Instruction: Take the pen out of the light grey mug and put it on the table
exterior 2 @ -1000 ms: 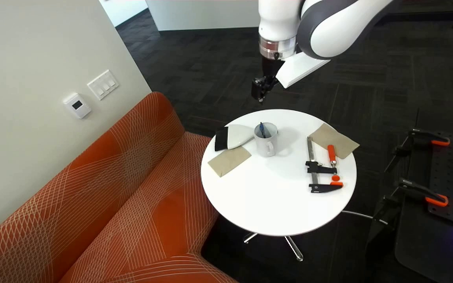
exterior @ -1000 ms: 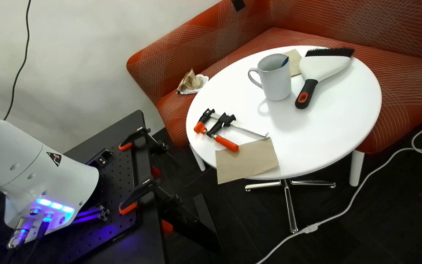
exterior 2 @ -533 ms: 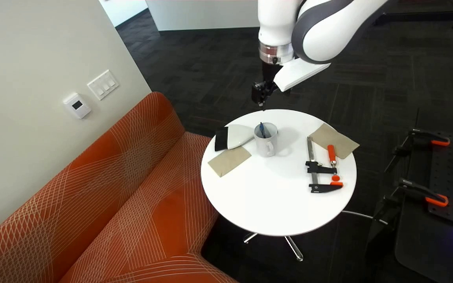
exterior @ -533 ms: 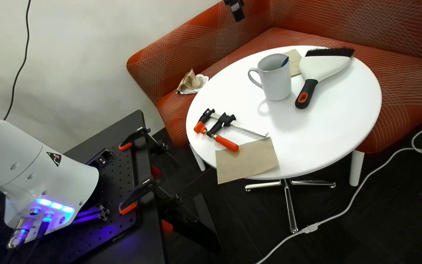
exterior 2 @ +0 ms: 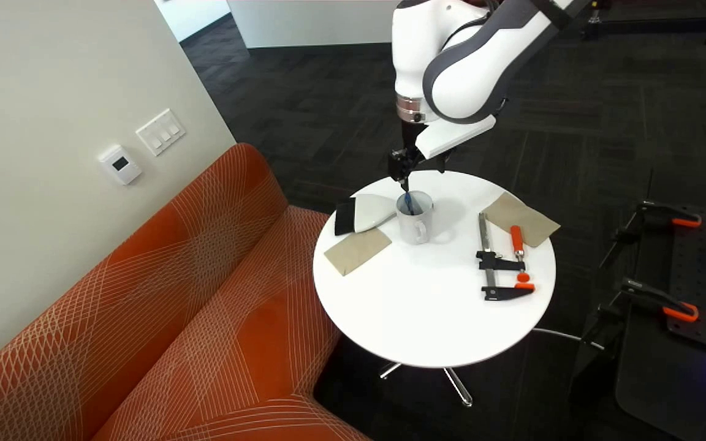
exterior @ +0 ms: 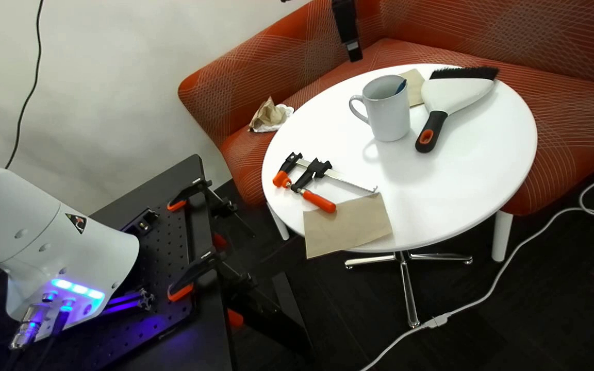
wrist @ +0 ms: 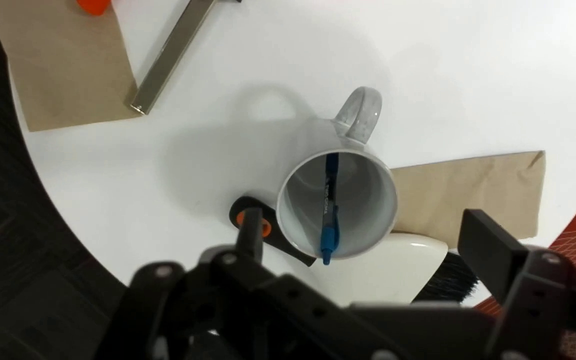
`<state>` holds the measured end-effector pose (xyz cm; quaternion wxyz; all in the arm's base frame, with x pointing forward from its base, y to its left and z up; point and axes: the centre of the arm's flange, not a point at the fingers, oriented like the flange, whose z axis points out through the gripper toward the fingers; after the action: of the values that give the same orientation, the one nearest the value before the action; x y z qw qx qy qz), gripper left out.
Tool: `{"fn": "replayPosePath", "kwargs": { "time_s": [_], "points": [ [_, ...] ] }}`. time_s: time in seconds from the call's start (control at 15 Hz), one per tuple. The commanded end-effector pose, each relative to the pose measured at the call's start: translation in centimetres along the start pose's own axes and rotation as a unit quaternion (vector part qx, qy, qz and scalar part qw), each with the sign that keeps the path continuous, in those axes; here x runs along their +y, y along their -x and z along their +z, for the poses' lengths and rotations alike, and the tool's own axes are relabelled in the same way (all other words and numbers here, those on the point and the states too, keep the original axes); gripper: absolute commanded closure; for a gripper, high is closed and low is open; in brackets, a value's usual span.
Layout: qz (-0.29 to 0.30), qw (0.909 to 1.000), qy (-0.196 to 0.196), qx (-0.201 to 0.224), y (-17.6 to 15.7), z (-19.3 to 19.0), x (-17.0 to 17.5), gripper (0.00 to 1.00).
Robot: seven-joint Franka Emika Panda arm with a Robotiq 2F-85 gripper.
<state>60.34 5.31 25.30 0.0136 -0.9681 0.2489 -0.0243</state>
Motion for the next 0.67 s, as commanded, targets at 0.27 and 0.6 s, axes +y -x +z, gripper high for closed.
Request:
{"fn": "replayPosePath", "kwargs": {
  "time_s": [0.27, 0.6],
  "points": [
    [0.026, 0.9995, -0.010, -0.010, -2.8, 3.4, -1.1, 0.10],
    [0.029, 0.9994, -0.003, -0.020, -2.8, 5.3, -1.6, 0.44]
  ]
}}
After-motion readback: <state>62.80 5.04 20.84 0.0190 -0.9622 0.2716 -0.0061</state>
